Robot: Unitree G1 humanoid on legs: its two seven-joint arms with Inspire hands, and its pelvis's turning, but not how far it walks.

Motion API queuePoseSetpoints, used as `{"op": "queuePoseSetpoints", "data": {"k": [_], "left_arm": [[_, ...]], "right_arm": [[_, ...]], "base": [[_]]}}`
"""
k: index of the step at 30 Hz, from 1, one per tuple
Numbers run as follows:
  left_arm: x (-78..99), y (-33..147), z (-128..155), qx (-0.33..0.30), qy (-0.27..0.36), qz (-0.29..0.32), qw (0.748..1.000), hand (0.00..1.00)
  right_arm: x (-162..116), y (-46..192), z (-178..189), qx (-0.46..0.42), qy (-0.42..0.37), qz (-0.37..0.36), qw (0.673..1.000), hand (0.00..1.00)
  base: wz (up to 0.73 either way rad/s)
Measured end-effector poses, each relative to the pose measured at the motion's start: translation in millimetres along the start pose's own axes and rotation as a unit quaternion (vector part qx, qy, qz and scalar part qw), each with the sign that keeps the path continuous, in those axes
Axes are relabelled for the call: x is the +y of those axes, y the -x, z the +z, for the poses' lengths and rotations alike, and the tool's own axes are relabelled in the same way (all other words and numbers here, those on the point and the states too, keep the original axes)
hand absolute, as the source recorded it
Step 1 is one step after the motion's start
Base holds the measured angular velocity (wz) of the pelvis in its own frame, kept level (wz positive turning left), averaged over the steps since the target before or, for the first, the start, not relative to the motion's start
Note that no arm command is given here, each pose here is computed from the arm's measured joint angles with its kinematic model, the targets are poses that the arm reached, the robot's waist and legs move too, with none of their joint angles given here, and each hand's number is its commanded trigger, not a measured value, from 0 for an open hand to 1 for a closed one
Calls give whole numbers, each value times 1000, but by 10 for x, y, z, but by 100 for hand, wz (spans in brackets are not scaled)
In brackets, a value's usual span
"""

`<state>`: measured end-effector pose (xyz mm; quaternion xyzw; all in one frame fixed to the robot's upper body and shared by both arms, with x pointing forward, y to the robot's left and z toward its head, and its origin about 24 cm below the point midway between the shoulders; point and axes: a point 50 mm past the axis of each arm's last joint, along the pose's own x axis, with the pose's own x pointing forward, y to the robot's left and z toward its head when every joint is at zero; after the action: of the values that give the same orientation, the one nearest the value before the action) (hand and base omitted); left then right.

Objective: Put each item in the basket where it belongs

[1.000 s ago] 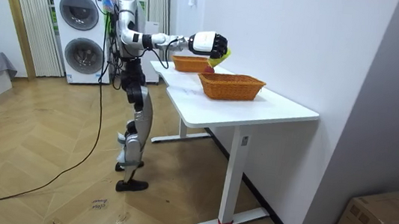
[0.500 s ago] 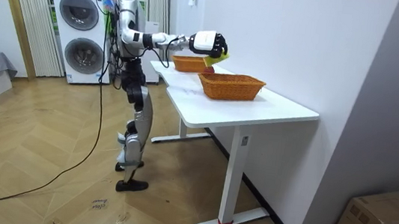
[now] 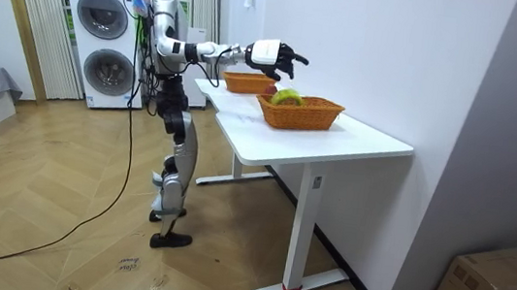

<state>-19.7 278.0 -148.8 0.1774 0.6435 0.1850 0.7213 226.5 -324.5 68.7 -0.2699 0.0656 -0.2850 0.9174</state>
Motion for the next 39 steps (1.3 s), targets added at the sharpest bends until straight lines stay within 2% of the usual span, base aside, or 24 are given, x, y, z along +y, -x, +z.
{"op": "queuePoseSetpoints", "data": {"k": [32,39], "left_arm": [[17,-1,3,-3,12,9,1000,0],[4,0,1,-3,15,3,1000,0]], "right_arm": [[5,-1,29,-9,10,14,1000,0],[-14,17,272,-61,-4,18,998,0]], "base": [[0],[0]]}}
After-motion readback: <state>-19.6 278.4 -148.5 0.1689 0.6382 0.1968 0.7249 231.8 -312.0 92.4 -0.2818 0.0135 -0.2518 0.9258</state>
